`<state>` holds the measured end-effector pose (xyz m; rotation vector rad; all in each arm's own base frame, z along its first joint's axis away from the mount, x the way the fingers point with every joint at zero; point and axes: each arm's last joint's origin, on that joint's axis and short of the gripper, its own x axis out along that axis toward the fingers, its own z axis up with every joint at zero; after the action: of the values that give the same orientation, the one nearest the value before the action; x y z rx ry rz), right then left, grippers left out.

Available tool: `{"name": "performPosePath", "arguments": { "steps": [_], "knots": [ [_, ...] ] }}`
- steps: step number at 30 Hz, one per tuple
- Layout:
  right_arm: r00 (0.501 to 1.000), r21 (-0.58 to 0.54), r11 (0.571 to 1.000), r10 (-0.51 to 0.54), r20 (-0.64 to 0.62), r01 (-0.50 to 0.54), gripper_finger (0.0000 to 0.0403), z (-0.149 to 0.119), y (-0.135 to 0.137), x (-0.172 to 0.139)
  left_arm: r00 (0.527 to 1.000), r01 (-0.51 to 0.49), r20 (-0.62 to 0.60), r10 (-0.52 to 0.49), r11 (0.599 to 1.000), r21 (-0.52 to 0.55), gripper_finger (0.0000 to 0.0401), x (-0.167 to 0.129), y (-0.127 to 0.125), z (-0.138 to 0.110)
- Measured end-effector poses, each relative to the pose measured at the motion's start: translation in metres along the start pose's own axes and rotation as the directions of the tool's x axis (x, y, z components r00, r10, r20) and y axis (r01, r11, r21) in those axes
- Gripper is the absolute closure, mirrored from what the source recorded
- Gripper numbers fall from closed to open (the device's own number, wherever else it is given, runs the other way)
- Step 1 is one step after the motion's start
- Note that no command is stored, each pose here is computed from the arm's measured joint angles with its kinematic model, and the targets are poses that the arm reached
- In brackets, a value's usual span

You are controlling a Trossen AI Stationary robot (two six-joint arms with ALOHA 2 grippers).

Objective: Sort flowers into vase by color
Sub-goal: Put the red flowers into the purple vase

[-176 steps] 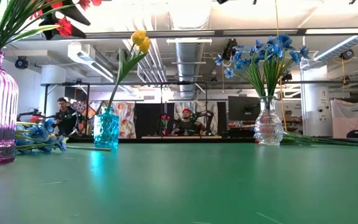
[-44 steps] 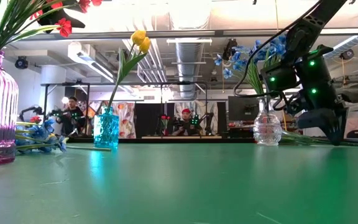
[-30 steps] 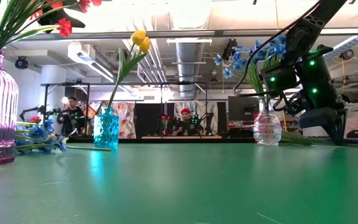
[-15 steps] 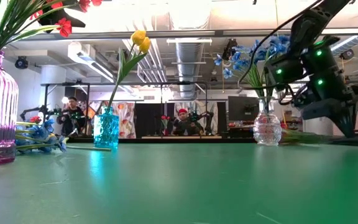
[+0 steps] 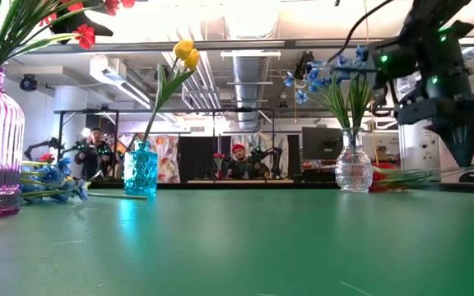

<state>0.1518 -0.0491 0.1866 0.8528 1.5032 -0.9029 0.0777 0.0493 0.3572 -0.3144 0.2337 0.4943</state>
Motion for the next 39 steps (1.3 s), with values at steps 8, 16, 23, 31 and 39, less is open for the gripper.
{"name": "performPosePath", "arguments": {
  "steps": [8, 16, 23, 31, 39],
  "knots": [
    [0.995, -0.039, 0.996, 0.082, -0.052, -0.084, 0.0394, -0.019, 0.012, -0.004, 1.0, 0.0, 0.0, 0.0, 1.0, -0.003, 0.0174, 0.0, 0.0, 0.0],
    [0.987, -0.084, 0.99, 0.102, -0.127, -0.114, 0.0394, -0.044, 0.027, -0.004, 1.0, 0.001, 0.0, -0.001, 1.0, -0.011, 0.0174, 0.0, 0.0, 0.0],
    [0.968, -0.14, 0.973, 0.152, -0.201, -0.182, 0.0394, -0.072, 0.044, -0.003, 1.0, 0.0, 0.0, 0.0, 1.0, -0.011, 0.0174, 0.0, 0.0, 0.0],
    [0.874, -0.227, 0.844, 0.471, -0.123, -0.486, 0.0369, -0.096, 0.088, -0.011, 1.0, 0.001, 0.002, -0.001, 1.0, -0.01, 0.0174, 0.0, 0.0, 0.0],
    [0.911, -0.154, 0.913, 0.397, 0.115, -0.378, 0.0269, -0.09, 0.096, 0.003, 0.994, 0.025, 0.11, -0.028, 0.999, 0.027, 0.0174, -0.006, -0.004, 0.016]
  ]
}}
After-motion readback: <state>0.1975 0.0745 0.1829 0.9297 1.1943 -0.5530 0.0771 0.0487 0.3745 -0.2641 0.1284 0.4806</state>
